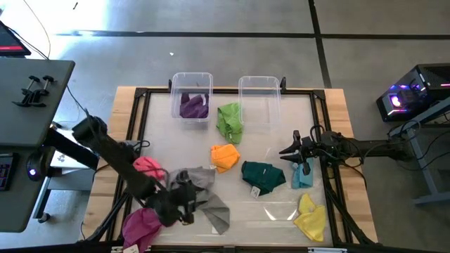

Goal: Sort towels by color in basket
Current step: Put the gray microfiber cloth into the left transparent bin

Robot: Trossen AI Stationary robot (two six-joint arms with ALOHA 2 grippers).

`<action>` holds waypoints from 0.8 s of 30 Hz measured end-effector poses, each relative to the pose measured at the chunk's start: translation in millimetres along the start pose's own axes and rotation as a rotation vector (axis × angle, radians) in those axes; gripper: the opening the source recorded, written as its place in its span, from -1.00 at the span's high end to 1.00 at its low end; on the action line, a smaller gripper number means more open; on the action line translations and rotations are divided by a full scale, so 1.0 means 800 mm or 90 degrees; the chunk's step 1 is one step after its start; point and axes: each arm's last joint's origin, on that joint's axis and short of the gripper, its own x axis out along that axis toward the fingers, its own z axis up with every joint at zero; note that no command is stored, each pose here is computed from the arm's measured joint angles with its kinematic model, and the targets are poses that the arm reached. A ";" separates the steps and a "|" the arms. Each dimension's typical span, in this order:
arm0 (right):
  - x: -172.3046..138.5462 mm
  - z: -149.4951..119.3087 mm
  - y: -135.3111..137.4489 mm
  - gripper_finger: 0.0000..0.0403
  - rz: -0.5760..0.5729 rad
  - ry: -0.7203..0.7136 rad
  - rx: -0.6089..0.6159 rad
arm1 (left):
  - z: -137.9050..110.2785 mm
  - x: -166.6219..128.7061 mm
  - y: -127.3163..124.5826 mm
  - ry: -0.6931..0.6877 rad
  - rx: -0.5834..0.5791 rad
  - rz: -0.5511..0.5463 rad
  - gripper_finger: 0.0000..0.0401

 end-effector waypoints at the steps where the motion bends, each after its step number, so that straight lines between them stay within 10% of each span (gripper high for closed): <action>1: 0.000 0.000 0.000 0.59 0.000 0.000 0.000 | -0.007 0.008 0.000 0.016 -0.010 0.015 0.05; 13: 0.000 0.000 0.000 0.59 0.002 0.000 0.000 | -0.064 0.090 0.016 0.192 -0.180 0.141 -0.13; 24: 0.000 0.000 0.000 0.59 0.002 0.000 0.000 | -0.088 0.108 0.012 0.275 -0.069 0.122 0.09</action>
